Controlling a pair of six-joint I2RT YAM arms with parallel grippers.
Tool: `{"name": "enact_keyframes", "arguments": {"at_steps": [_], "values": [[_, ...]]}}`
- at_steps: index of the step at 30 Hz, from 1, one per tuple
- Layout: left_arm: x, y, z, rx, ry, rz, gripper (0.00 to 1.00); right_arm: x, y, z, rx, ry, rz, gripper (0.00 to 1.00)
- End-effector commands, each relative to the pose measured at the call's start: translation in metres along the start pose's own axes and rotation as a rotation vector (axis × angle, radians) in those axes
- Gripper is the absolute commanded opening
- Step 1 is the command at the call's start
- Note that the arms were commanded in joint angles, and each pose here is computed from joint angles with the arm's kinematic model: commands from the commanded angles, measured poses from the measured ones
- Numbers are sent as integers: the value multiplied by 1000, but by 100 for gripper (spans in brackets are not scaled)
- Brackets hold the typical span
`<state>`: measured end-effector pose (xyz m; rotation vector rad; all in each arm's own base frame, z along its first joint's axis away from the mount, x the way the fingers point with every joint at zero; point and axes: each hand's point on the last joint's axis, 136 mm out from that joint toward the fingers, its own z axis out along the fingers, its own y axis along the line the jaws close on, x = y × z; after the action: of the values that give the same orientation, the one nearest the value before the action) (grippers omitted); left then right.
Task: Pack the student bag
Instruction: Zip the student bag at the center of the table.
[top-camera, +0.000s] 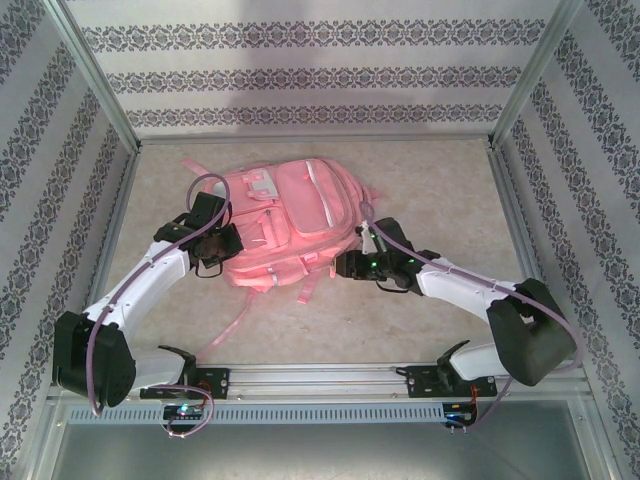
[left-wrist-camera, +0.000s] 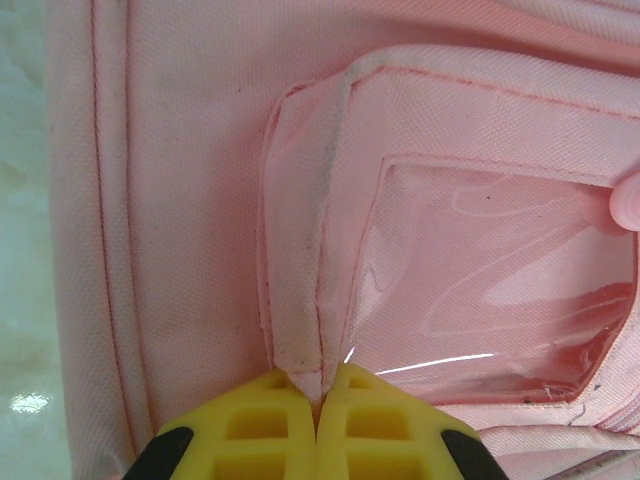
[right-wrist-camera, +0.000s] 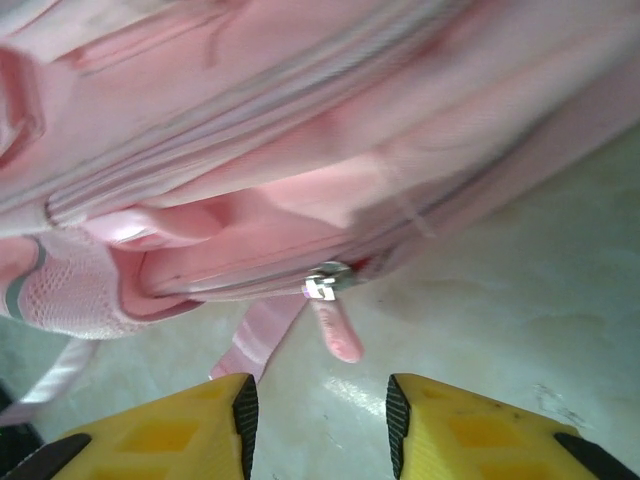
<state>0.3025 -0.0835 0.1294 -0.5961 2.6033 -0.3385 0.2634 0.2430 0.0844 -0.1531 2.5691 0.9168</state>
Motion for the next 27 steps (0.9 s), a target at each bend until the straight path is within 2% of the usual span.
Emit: {"name": "enact_keyframes", "arguments": {"at_steps": [1, 7, 19, 27], "values": [[-21, 0, -3, -11, -69, -9, 0, 11, -11, 1, 166, 43, -101, 43], [-21, -2, -3, -4, -66, -10, 0, 16, -9, 10, 301, 64, -140, 50], [-18, 0, -1, -6, -62, -19, 0, 15, 3, 26, 488, 65, -256, 44], [-19, -2, -2, 6, -63, -21, 0, 3, -6, 15, 821, 12, -378, 45]]}}
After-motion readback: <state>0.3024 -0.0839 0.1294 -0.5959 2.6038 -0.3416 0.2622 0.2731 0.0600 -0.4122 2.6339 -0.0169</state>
